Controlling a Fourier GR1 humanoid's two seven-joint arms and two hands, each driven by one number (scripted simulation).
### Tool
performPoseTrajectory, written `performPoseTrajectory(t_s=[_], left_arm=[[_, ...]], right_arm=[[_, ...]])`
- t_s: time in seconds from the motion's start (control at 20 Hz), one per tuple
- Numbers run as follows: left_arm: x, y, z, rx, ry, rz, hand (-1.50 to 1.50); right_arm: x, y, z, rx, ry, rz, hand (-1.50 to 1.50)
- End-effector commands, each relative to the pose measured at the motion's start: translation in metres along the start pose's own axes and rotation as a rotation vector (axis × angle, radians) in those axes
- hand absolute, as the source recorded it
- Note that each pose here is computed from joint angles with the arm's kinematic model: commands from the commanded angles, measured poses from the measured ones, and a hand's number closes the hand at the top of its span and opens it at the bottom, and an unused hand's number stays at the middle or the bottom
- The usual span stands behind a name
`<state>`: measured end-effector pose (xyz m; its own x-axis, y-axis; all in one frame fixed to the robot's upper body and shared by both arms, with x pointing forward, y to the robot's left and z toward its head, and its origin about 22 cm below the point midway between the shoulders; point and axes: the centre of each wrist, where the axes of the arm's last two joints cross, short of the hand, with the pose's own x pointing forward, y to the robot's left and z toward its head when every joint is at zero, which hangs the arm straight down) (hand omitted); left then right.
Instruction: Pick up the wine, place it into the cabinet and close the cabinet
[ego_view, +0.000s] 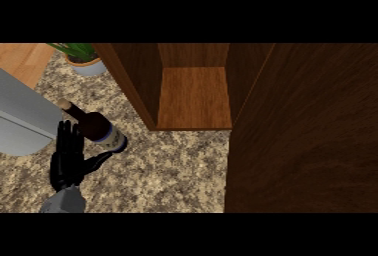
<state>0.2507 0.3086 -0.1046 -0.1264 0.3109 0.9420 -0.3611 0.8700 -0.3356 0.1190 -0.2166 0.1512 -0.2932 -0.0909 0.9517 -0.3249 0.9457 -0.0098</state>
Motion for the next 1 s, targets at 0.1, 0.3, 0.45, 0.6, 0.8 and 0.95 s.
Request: performPoseTrajectory(t_s=[0.1,0.3,0.45,0.6,0.8,0.95], left_arm=[[-0.033,0.0,0.007,-0.002,-0.019,0.077,-1.5],[-0.018,0.003,-0.023,0.039,-0.032,0.114,-1.5],[-0.029,-0.005,-0.018,0.026,-0.03,0.111,-1.5],[-0.039,-0.007,-0.015,0.022,-0.04,0.114,-1.5],[-0.038,-0.007,-0.015,-0.088,-0.001,0.186,1.5],[-0.043,-0.008,-0.014,-0.113,-0.006,0.251,1.5]], right_arm=[[0.028,-0.004,0.02,0.012,-0.051,-0.05,-1.5],[0.018,-0.004,0.019,0.021,-0.062,-0.065,-1.5],[0.028,0.01,0.014,0.035,-0.037,-0.063,-1.5],[0.014,-0.003,0.015,0.032,-0.042,-0.065,-1.5],[0.011,0.006,0.014,0.025,-0.04,-0.07,-1.5],[0.024,0.002,0.013,0.051,-0.036,-0.051,-1.5]])
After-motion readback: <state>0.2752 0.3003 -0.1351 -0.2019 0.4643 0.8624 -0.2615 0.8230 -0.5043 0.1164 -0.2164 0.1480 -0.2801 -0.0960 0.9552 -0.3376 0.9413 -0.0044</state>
